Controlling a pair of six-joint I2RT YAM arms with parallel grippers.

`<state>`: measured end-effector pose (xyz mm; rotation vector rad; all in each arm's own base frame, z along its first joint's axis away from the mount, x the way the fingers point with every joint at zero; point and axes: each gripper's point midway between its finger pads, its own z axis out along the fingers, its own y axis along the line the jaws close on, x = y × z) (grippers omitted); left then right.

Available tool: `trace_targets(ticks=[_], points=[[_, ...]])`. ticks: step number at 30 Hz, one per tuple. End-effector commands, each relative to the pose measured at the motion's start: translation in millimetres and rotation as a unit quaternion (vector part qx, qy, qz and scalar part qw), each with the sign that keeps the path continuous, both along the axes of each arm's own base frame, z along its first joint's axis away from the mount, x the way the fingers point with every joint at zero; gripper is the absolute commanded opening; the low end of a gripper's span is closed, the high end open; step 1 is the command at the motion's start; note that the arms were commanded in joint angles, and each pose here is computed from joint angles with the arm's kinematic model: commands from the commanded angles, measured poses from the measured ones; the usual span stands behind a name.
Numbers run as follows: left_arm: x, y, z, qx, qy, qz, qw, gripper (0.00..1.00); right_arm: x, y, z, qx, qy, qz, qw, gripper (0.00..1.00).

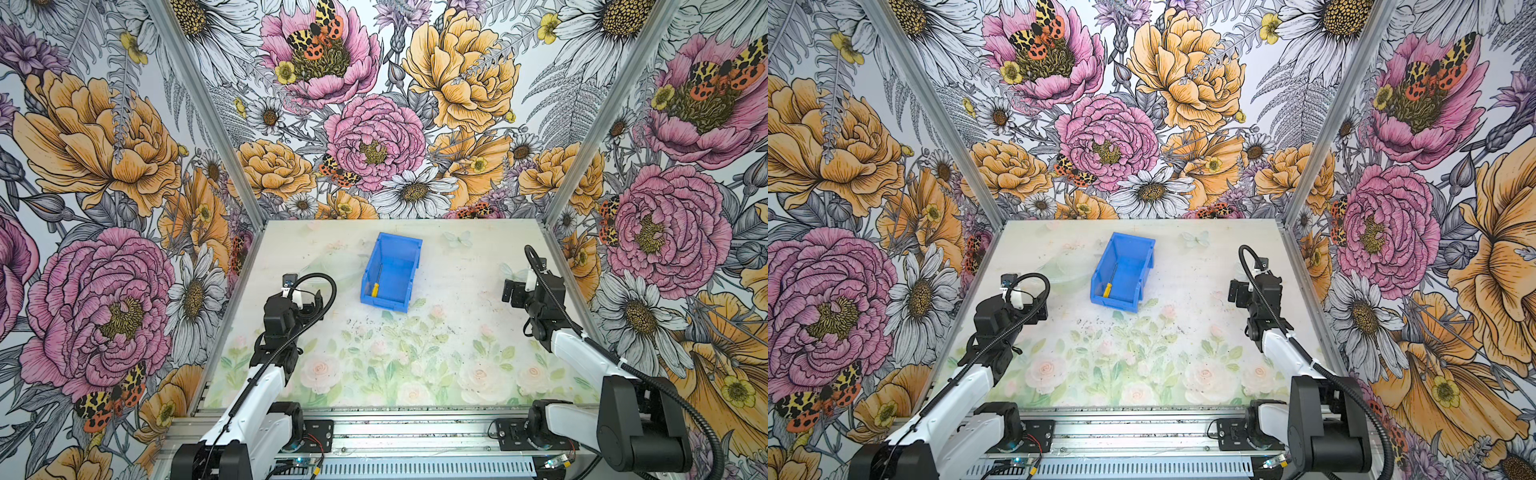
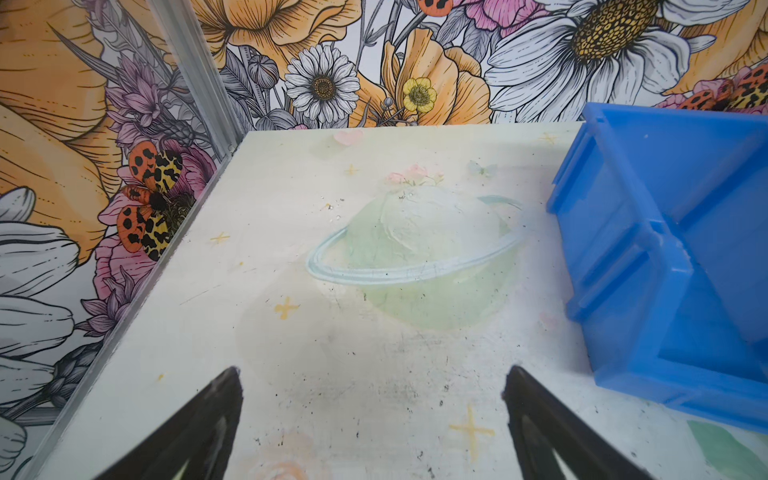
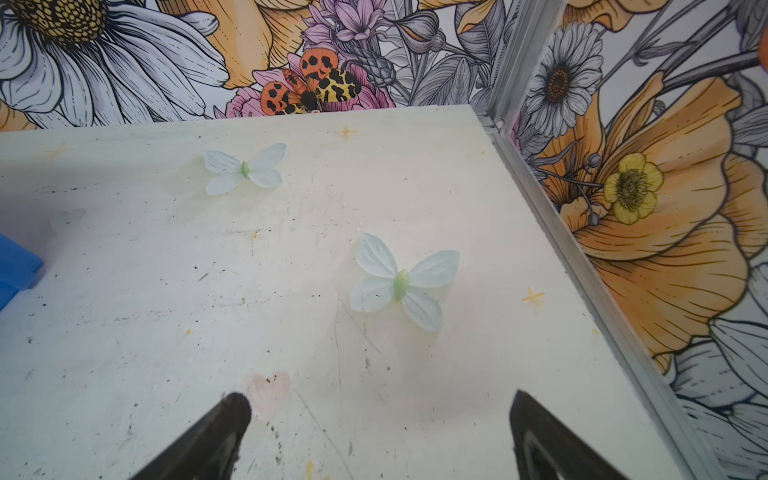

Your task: Put the screwdriver in the bin

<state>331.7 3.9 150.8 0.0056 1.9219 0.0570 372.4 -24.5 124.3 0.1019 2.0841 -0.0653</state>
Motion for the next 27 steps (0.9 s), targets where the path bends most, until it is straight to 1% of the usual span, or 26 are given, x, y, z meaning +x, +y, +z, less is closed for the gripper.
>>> trace_targets(ticks=[1,6,9,15,18,22,27], points=[[13,-4,12,0.005,-0.039,-0.021,0.999,0.99,19,6,8,0.001,-0.029,0.024,0.999,1.00],[29,-4,10,0.005,-0.044,-0.024,0.999,0.99,31,5,1,0.002,-0.029,0.023,0.999,0.99],[41,-4,10,-0.004,-0.051,-0.022,0.998,0.99,38,5,1,0.000,-0.026,0.028,0.999,1.00],[62,-11,9,-0.024,-0.063,-0.035,0.997,0.99,47,5,-1,0.002,-0.027,0.028,0.999,0.99],[69,-14,7,-0.026,-0.065,-0.043,0.997,0.99,50,6,-2,0.004,-0.028,0.032,0.999,1.00],[74,-18,2,-0.025,-0.057,-0.057,0.996,0.99,52,8,-6,0.007,-0.028,0.035,0.999,0.99],[73,-18,-6,-0.031,-0.063,-0.067,0.995,0.99,53,7,-11,0.011,-0.033,0.035,0.999,1.00]])
